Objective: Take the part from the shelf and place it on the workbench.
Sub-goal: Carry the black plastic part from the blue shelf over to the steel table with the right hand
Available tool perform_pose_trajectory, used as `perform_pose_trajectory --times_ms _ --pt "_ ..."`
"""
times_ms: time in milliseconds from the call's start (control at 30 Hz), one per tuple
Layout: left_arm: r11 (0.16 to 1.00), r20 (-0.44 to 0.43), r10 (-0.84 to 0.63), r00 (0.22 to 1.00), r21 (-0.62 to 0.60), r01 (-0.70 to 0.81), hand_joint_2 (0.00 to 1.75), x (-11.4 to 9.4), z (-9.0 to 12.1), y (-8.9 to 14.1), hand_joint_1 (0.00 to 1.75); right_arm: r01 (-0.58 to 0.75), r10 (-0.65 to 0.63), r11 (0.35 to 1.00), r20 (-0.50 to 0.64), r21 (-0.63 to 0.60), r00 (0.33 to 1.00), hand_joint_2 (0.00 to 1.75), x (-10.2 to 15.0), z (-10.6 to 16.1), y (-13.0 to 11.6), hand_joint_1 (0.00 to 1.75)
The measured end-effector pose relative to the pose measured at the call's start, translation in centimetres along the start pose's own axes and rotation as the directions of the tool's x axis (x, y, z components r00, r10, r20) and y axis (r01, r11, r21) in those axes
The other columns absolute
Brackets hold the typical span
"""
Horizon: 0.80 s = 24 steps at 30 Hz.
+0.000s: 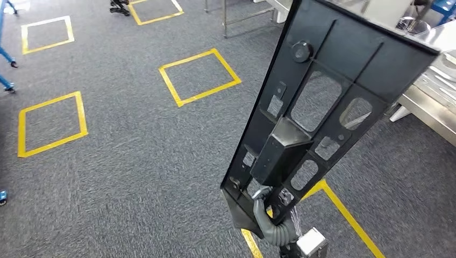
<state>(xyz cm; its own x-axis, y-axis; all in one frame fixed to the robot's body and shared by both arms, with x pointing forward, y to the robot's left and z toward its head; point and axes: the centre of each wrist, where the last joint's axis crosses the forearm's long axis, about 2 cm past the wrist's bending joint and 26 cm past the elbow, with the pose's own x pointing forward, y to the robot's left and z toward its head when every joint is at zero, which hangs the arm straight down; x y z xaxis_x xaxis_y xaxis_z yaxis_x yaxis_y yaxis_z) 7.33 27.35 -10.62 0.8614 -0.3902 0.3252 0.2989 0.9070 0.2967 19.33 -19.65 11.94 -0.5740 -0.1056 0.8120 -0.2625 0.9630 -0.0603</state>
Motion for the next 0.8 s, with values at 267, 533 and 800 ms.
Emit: perform_pose_trajectory --times_ms 267,533,800 --pt "1.000 -0.100 -0.003 0.995 0.003 0.003 1.75 -1.6 0.1 0.8 0.00 -0.072 0.071 0.997 -0.044 -0.002 0.996 1.75 -1.2 0.6 1.7 1.75" --pt "1.000 -0.167 -0.015 0.986 -0.019 0.012 1.75 -2.6 0.2 0.9 0.00 -0.096 0.095 0.995 -0.035 -0.031 0.995 1.75 -1.5 0.0 2.0 1.75" --pt "1.000 -0.011 -0.001 1.000 0.003 0.001 1.75 -2.0 0.3 0.4 0.00 -0.069 0.069 0.998 -0.029 -0.003 0.997 1.75 -1.9 -0.3 1.9 1.75"
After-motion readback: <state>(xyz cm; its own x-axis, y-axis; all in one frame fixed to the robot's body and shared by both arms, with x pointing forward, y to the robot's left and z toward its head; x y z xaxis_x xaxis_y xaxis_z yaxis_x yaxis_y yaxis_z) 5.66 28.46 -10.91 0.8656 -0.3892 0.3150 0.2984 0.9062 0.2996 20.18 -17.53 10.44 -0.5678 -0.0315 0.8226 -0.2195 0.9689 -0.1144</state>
